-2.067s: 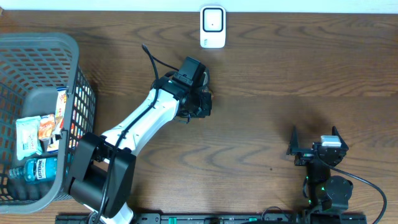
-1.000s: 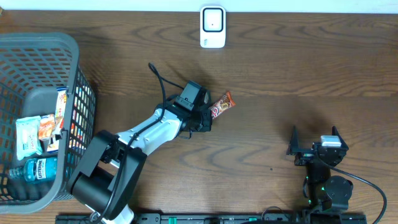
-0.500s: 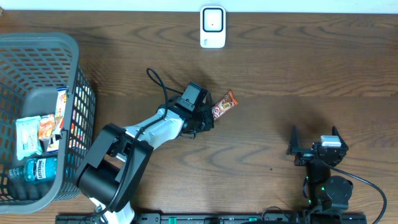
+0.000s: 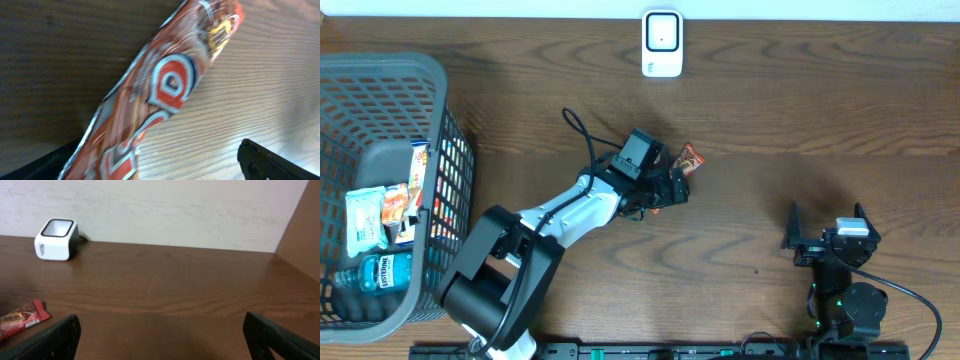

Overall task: Scan the item barcode
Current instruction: 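Open the left gripper to drop the bar on the table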

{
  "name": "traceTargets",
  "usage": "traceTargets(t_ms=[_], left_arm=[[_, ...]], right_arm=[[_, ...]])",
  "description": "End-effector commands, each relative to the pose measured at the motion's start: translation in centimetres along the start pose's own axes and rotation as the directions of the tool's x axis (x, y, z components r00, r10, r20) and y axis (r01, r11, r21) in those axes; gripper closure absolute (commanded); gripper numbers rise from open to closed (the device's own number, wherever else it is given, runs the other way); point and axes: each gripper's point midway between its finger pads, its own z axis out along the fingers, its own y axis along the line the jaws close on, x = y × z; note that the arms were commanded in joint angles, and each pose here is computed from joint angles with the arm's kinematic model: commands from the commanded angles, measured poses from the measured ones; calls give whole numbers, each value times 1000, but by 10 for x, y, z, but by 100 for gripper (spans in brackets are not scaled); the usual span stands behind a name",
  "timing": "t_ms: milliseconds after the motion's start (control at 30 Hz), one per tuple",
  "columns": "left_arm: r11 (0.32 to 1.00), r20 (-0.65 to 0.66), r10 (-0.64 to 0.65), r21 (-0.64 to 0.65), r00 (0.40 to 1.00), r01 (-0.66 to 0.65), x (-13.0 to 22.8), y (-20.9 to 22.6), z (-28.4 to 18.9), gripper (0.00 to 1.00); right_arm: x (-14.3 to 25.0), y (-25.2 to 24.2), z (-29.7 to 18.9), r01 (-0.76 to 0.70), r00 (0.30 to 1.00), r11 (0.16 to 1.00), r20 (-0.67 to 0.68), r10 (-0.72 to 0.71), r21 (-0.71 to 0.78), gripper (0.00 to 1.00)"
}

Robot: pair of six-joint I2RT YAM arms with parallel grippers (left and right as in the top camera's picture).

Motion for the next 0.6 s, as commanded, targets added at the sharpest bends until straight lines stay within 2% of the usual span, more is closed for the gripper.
traceTargets(t_ms=[0,133,267,567], left_arm=[[995,-14,4,-97,1000,-5,14,29,-1,2],[994,43,92,-71,995,-88,4,11,-30,2],[984,144,152,-110,978,-137,-9,5,-67,2],[964,364,264,-131,893,-231,-23,-16,-158,2]], right_arm=[[0,2,0,13,1000,1000,0,-13,-6,1],[0,2,0,13,1000,1000,0,-13,-6,1],[0,2,0,13,1000,1000,0,-13,-6,1],[0,2,0,13,1000,1000,0,-13,-6,1]])
